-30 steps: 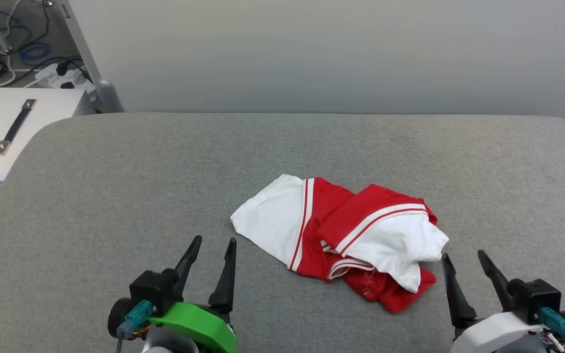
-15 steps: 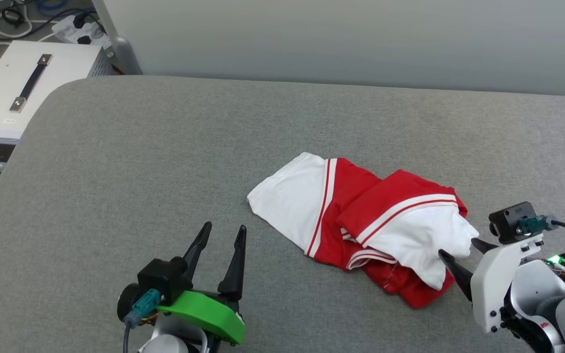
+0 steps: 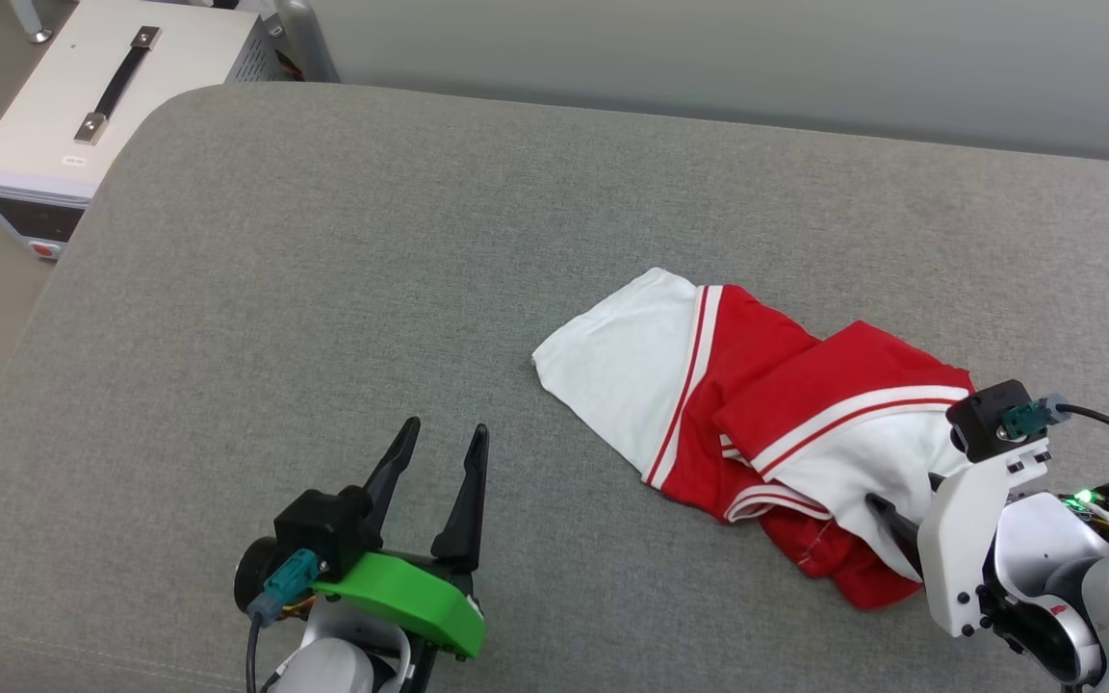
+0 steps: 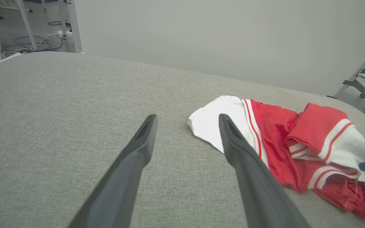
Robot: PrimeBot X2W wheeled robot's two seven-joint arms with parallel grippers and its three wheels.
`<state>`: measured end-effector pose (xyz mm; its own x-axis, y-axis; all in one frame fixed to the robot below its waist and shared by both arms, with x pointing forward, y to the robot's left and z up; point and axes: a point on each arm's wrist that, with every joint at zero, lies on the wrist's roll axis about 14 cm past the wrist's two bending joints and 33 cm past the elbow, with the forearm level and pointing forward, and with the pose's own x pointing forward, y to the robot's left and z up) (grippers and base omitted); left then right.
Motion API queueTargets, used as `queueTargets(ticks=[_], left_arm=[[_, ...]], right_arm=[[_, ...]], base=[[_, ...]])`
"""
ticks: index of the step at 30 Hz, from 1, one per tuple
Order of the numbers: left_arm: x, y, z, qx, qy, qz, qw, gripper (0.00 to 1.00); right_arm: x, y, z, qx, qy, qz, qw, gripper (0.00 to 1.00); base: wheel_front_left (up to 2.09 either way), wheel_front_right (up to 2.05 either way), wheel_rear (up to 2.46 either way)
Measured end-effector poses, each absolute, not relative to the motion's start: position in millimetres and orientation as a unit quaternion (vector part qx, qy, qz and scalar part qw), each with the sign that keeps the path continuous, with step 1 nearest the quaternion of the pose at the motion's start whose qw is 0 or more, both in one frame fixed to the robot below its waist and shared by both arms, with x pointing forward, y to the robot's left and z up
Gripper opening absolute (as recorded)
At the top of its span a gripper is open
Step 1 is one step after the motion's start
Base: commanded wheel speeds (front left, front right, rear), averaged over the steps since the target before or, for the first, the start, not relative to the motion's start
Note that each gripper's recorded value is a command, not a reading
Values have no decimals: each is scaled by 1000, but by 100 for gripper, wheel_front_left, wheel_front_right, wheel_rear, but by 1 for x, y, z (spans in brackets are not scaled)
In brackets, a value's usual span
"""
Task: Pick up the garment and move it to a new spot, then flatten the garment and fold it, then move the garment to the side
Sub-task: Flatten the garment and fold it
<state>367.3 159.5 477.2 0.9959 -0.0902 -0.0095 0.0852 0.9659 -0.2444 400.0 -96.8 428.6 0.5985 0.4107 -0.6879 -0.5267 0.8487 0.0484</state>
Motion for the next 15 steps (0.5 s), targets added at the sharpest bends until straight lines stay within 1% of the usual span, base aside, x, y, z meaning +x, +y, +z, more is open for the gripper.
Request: queueTargets(ticks=[1,9,15], left_arm=[[367,161,476,-122,11,-43,992,100],[366,157,480,-122,6,-50,991,100],[365,145,489,-125,-6,-68,990,100]], right_arm=[[401,-95,428,-80,362,265,890,0],[397,-98,446,-94,335,267,899,0],[391,-121,477,-132,297,253,911,0]], base=[[0,0,0],[0,0,0],[0,0,0]])
